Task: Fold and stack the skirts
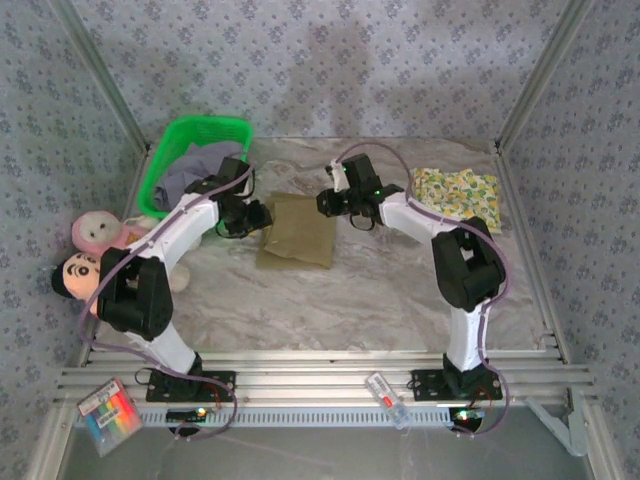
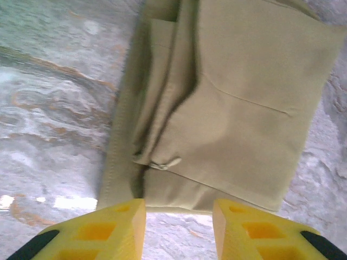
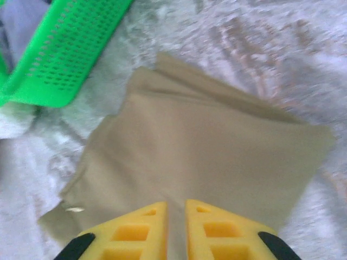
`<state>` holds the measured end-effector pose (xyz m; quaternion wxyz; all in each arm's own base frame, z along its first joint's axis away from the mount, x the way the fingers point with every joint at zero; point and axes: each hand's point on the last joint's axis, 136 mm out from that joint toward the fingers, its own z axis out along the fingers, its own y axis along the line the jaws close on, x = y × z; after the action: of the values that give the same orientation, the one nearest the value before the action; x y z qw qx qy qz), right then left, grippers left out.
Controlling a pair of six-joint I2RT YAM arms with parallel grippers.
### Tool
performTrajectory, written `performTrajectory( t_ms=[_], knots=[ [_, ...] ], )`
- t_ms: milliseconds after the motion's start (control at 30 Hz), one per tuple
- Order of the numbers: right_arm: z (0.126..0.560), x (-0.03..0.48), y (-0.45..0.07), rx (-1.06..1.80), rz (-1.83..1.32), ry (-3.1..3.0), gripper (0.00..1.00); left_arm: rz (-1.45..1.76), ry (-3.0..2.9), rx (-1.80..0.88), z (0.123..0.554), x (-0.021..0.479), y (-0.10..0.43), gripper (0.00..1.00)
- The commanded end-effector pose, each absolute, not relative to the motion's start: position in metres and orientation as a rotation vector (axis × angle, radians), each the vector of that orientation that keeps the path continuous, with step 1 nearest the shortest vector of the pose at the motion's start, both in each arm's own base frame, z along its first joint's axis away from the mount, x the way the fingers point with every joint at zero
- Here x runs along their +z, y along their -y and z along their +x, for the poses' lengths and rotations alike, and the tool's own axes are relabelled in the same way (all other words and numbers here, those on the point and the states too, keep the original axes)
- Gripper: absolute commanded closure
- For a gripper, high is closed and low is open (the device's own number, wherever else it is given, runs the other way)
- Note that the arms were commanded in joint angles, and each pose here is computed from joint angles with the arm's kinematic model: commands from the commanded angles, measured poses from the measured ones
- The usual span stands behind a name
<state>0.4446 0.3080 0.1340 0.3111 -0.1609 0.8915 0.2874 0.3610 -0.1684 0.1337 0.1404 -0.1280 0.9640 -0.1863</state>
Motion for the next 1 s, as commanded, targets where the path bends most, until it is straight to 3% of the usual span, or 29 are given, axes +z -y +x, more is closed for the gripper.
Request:
performTrajectory(
  t_ms=[0,67,267,467,733,800,900,967],
  knots=[
    [0.455,0.109,-0.31,0.675,-0.493,-2.429,0.92,-0.333,-2.778,-0.691,0.37,0.137,0.205,0.63],
    [0.464,0.098,-0.313,0.645,-0.534,-2.461,1.0,-0.335,-2.775,-0.769,0.378,0.13,0.225,0.65],
    [0.475,0.067,-0.321,0.619,-0.603,-2.584,1.0,-0.391,-2.801,-0.831,0.396,0.096,0.256,0.69],
    [0.48,0.022,-0.294,0.428,-0.451,-2.811,1.0,-0.508,-2.907,-0.678,0.384,0.047,0.229,0.72],
    [0.428,-0.018,-0.224,0.163,-0.177,-3.036,1.0,-0.431,-3.064,-0.53,0.349,0.004,0.206,0.7],
    [0.406,-0.015,-0.221,0.226,-0.053,-3.019,1.0,-0.361,-3.064,-0.484,0.354,0.008,0.2,0.68],
    [0.371,0.015,-0.249,0.56,0.176,-2.887,1.0,-0.261,-3.047,-0.473,0.367,0.019,0.195,0.65],
    [0.353,0.043,-0.279,0.83,0.237,-2.747,0.92,-0.194,-3.051,-0.479,0.37,0.031,0.192,0.64]
  ],
)
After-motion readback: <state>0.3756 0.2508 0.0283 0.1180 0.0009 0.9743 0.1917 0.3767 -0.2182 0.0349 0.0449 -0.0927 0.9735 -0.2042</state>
